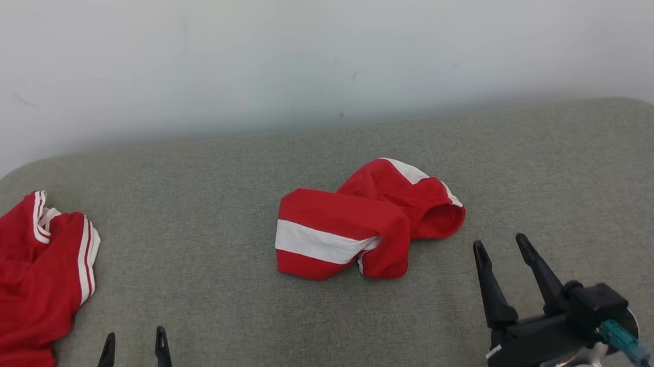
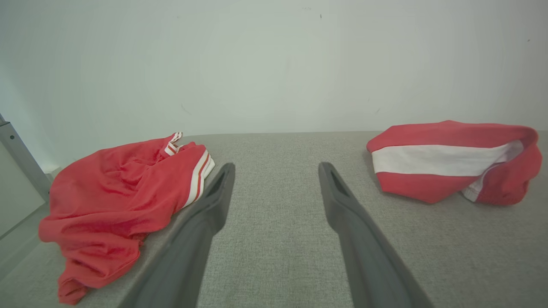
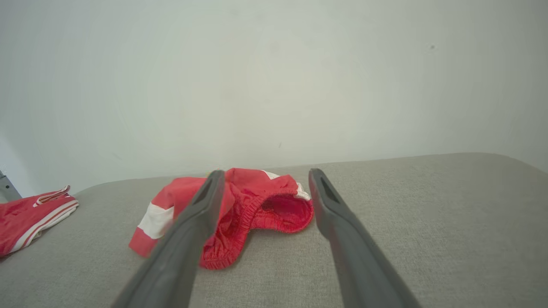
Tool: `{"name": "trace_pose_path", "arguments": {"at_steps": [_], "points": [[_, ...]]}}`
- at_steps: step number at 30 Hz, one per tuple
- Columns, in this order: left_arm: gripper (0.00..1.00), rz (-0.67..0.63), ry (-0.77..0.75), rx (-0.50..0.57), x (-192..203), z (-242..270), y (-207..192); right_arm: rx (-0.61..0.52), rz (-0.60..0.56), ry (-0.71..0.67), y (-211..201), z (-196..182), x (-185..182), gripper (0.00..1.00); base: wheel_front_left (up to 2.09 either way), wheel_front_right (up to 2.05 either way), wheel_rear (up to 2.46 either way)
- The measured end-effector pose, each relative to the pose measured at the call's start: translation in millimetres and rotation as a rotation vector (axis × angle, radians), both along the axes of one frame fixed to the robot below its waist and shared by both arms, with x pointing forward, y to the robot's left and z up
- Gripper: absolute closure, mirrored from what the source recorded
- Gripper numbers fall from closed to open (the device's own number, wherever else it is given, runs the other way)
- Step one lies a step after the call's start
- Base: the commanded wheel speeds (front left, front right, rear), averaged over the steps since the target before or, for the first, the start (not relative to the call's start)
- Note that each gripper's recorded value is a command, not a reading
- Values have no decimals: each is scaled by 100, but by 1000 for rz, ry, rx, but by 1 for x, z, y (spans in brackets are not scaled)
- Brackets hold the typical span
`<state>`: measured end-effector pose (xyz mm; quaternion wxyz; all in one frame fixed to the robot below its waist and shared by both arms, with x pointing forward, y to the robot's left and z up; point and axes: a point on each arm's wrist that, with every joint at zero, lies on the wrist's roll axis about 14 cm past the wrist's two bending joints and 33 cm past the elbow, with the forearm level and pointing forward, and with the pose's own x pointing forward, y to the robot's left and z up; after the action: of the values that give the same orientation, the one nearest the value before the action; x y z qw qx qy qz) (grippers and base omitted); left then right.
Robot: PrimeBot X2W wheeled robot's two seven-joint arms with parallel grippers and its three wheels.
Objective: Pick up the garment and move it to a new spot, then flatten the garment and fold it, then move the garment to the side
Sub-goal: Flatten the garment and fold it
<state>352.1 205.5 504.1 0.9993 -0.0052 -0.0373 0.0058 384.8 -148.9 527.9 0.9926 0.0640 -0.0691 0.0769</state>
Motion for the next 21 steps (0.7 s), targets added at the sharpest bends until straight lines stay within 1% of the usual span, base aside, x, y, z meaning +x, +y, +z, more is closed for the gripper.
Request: {"name": "trace_pose_path", "arguments": {"at_steps": [5, 9, 10, 14, 18, 21], "points": [[0, 10, 6, -4, -3, -2, 2, -28, 45, -55, 12, 22, 27, 0, 0, 0, 0], [0, 27, 10, -7, -4, -3, 7, -51, 75, -44, 21, 23, 48, 0, 0, 0, 0], [0, 31, 17, -9, -3, -5, 8, -57, 81, -25, 23, 19, 60, 0, 0, 0, 0], [0, 37, 32, -13, 1, -9, 10, -70, 74, 49, 20, 0, 83, 0, 0, 0, 0], [0, 51, 47, -17, 3, -14, 14, -73, 75, 131, 22, -24, 100, 0, 0, 0, 0], [0, 62, 59, -20, 5, -17, 17, -72, 74, 214, 22, -49, 108, 0, 0, 0, 0]]}}
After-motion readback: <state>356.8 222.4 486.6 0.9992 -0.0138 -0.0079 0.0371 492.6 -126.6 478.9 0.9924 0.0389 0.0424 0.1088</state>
